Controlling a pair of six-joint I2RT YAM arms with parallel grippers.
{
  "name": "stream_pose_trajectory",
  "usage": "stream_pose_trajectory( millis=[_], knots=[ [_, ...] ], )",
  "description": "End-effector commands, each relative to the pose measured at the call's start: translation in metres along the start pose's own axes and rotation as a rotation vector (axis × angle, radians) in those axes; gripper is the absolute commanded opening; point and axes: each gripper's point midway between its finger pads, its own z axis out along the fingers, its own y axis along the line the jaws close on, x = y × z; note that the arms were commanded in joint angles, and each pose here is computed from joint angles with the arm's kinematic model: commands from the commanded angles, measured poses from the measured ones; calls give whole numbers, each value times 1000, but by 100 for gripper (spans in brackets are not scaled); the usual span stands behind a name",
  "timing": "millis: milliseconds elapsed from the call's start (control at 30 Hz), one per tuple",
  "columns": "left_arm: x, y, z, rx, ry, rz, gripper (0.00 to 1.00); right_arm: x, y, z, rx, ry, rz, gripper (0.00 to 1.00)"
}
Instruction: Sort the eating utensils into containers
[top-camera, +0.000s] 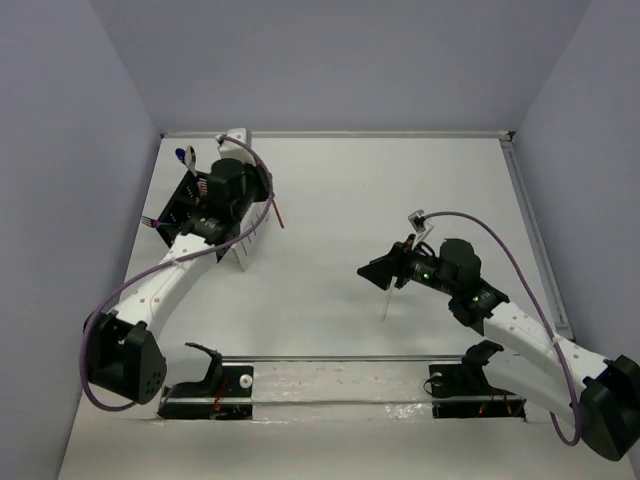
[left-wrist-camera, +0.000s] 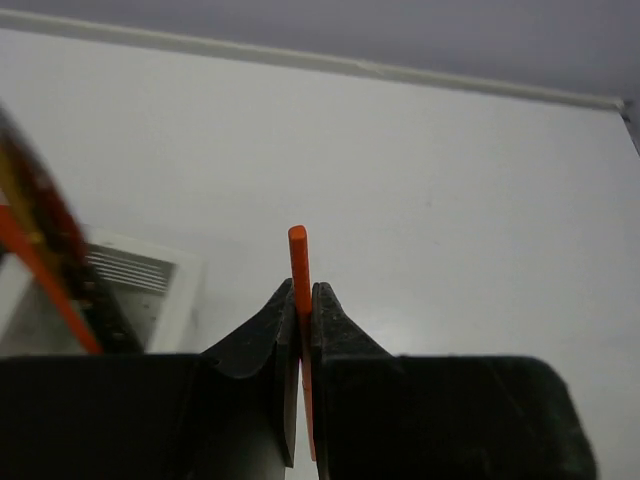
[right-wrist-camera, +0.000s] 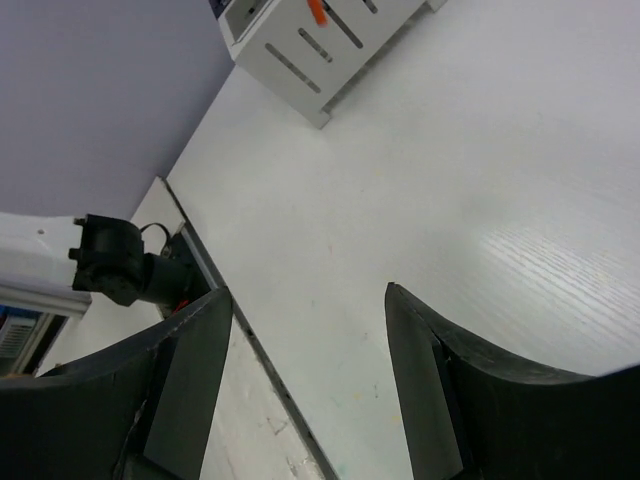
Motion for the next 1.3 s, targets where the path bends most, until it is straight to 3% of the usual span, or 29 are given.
stream_pose_trajectory(
  millis=[0, 133, 233, 500, 733, 900, 1267],
  knots=[
    [-105, 66, -57, -263, -347, 2, 0, 4, -19, -9, 98, -33, -28, 68],
    [-126, 102, -80, -420, -443, 22, 0, 11, -36, -13, 176, -33, -27, 68],
    [-125, 137, -86, -560, -457, 27, 0, 18, -71, -20, 360, -38, 25, 68],
    [-105, 161, -77, -638, -410, 36, 0, 39, -128, -53, 704, -35, 112, 67],
    [-85, 170, -69, -662, -352, 52, 0, 48, -148, -72, 841, -35, 135, 68],
    [-72, 176, -63, -679, -320, 57, 0, 62, -157, -68, 884, 35, 156, 67],
    [-75, 167, -58, -630, -310, 41, 43, 76, -171, -53, 918, 160, 136, 67]
  ],
)
